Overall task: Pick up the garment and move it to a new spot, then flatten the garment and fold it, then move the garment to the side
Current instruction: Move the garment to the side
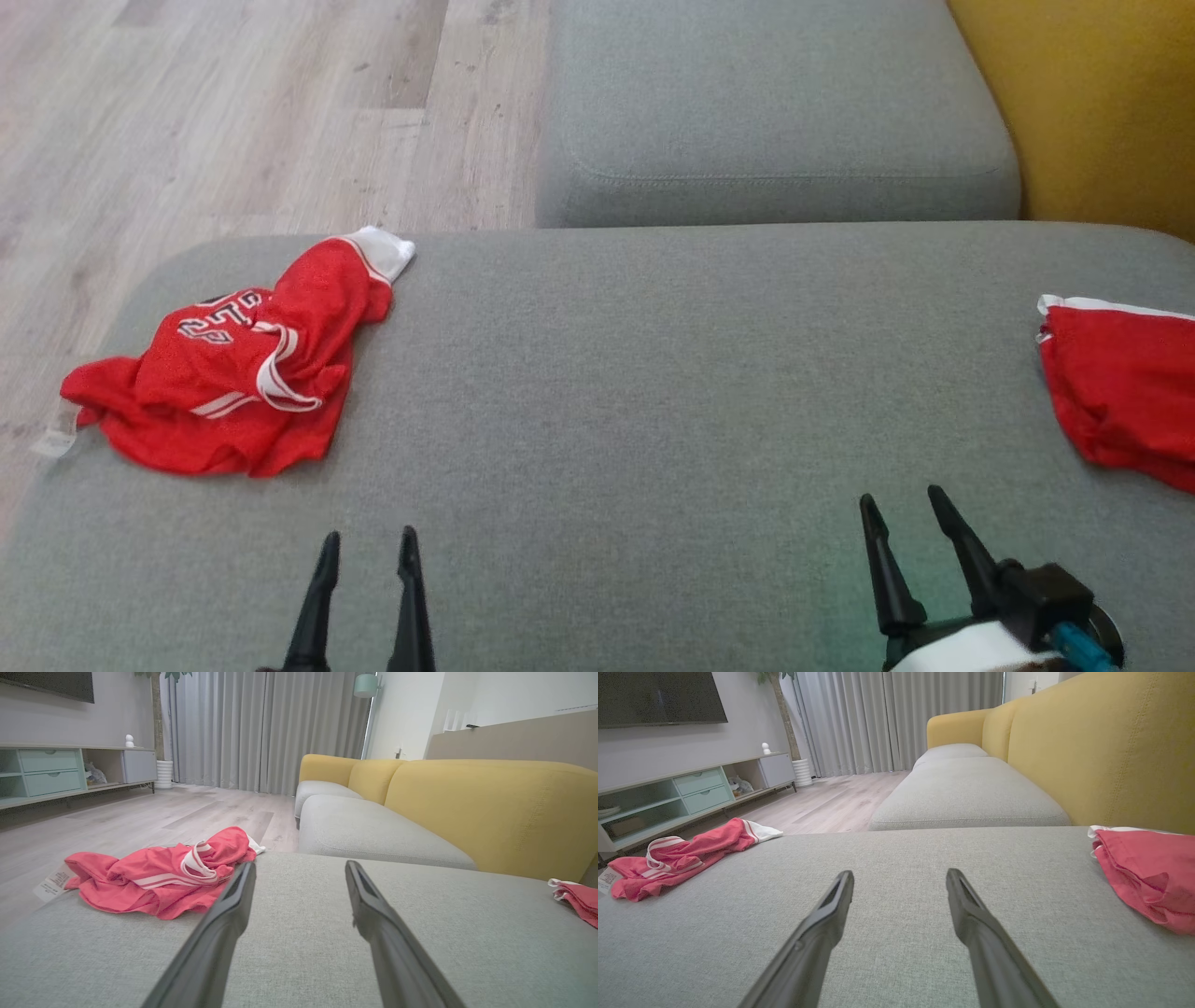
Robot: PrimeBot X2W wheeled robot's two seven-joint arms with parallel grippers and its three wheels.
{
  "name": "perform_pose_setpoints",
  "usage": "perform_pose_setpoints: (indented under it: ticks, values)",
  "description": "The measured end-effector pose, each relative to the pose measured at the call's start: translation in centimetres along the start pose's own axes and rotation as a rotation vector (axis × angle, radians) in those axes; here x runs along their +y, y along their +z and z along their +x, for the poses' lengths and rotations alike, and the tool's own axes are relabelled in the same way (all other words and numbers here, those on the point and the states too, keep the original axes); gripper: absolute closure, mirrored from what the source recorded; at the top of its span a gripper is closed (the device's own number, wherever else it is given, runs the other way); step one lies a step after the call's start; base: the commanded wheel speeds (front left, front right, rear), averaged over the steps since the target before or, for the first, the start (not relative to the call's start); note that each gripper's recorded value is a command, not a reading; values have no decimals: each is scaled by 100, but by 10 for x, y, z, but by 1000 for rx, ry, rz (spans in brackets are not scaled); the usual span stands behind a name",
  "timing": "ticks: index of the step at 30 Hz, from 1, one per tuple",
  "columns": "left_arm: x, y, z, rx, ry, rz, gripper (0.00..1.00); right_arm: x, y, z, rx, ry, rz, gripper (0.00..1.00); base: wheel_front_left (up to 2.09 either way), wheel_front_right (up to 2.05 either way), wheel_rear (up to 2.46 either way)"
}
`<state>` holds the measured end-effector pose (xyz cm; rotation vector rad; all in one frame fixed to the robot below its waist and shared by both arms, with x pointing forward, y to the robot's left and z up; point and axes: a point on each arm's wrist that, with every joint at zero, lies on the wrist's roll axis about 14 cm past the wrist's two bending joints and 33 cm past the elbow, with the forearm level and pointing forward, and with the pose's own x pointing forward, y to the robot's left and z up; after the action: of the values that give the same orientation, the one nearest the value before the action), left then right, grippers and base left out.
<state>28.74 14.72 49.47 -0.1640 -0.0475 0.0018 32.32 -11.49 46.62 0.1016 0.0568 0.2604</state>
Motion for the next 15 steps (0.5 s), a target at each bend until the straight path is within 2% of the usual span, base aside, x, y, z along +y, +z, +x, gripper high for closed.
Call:
perform_pose_setpoints:
  ticks: [15]
  values:
    - [-2,-3,-2,7,-18,32,0,-3,2,-17,-17,-30,11,0,0,0,0]
